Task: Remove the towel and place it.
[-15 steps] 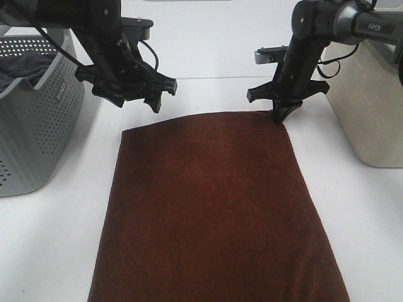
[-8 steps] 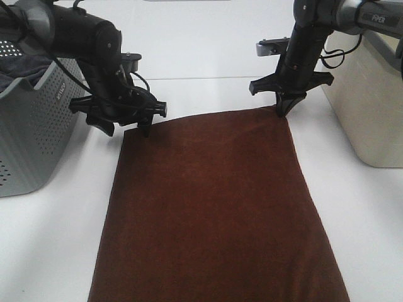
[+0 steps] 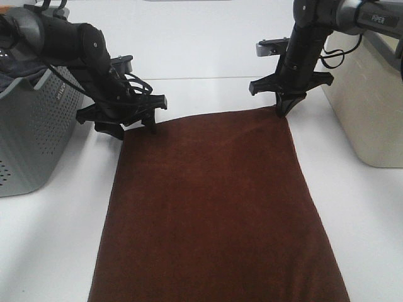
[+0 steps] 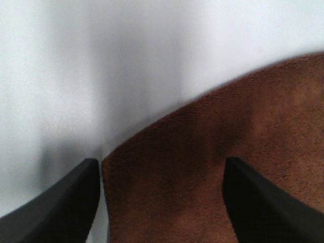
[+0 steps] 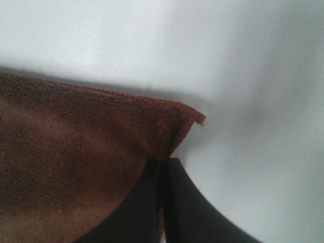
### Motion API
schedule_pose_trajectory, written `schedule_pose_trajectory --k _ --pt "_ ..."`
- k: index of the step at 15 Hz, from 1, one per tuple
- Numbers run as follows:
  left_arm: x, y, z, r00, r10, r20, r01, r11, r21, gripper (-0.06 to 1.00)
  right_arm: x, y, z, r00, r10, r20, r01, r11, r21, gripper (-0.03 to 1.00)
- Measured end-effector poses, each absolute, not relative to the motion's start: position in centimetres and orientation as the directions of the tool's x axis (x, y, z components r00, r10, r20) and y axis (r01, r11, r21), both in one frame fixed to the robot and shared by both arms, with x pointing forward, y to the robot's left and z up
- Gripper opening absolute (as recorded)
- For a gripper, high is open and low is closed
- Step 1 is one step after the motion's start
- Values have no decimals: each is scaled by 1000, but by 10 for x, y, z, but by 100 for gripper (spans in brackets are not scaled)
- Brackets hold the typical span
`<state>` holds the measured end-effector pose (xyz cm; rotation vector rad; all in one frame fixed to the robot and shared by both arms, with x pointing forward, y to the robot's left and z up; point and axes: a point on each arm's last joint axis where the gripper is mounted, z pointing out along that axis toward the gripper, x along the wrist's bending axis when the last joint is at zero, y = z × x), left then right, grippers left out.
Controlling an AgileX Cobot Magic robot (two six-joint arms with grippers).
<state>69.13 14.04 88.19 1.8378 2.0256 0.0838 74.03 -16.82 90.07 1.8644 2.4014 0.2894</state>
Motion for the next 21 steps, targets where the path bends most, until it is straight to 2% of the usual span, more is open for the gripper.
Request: schedule_pose_trajectory --k 6,8,12,14,16,19,21 --pt "710 133 876 -49 958 -284 927 149 343 65 740 -168 901 -252 967 47 950 238 202 0" --pt "717 130 879 -39 951 -308 917 156 367 61 740 -168 901 -252 967 46 950 239 202 0" --pt "731 125 904 17 950 -310 890 126 437 56 740 -168 901 -252 967 46 950 238 203 0" --pt "730 126 911 35 961 -273 909 83 408 56 740 -168 901 -252 967 46 950 238 203 0" --pt "721 132 909 31 979 -201 953 32 301 56 740 -168 901 -252 967 46 950 238 203 0" --pt "711 136 905 26 988 -151 982 3 190 56 740 -168 901 -252 967 46 950 239 202 0" --pt "708 137 905 27 991 -133 986 -5 167 56 740 -168 901 -252 967 46 950 239 200 0"
